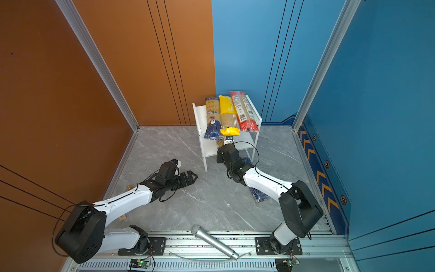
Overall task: Arrange pasta packages on shelves
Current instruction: Place the pasta bag on the shelf.
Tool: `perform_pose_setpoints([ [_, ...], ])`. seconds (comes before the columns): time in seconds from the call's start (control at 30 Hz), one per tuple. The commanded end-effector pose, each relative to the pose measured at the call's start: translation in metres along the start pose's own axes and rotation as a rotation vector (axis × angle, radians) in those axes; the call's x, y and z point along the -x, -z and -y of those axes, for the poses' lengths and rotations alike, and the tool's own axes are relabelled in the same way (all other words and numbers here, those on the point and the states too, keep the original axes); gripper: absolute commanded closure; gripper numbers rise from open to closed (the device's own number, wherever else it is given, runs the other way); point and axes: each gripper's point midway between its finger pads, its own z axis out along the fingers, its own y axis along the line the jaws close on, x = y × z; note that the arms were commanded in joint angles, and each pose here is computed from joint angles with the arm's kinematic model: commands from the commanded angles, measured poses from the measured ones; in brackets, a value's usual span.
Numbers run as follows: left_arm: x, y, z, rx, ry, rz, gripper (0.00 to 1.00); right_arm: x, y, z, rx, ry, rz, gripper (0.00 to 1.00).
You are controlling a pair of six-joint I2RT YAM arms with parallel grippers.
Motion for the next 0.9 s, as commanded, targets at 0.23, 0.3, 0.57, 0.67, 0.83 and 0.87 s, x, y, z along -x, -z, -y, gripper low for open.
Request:
perform_pose_setpoints([
  [0.23, -0.003, 0.003, -0.003, -0.004, -0.012, -0.005, 0.02, 0.051, 0.010, -0.013, 0.075, -0.097, 0.177, 0.55],
  [0.3, -0.002, 0.004, -0.004, -0.002, -0.011, -0.003, 0.02, 0.049, 0.009, -0.011, 0.071, -0.099, 0.172, 0.52],
  [0.57, -0.001, 0.005, -0.004, -0.003, -0.012, -0.003, 0.02, 0.046, 0.008, -0.009, 0.067, -0.106, 0.166, 0.43],
  [0.67, -0.001, 0.004, -0.005, 0.000, -0.011, -0.003, 0.02, 0.045, 0.009, -0.009, 0.067, -0.106, 0.164, 0.42],
  [0.83, -0.001, 0.004, -0.005, -0.002, -0.008, -0.005, 0.02, 0.042, 0.013, -0.008, 0.083, -0.087, 0.165, 0.40],
  [0.87, 0.000, 0.005, -0.004, -0.005, -0.009, -0.004, 0.02, 0.042, 0.013, -0.008, 0.089, -0.085, 0.162, 0.39],
])
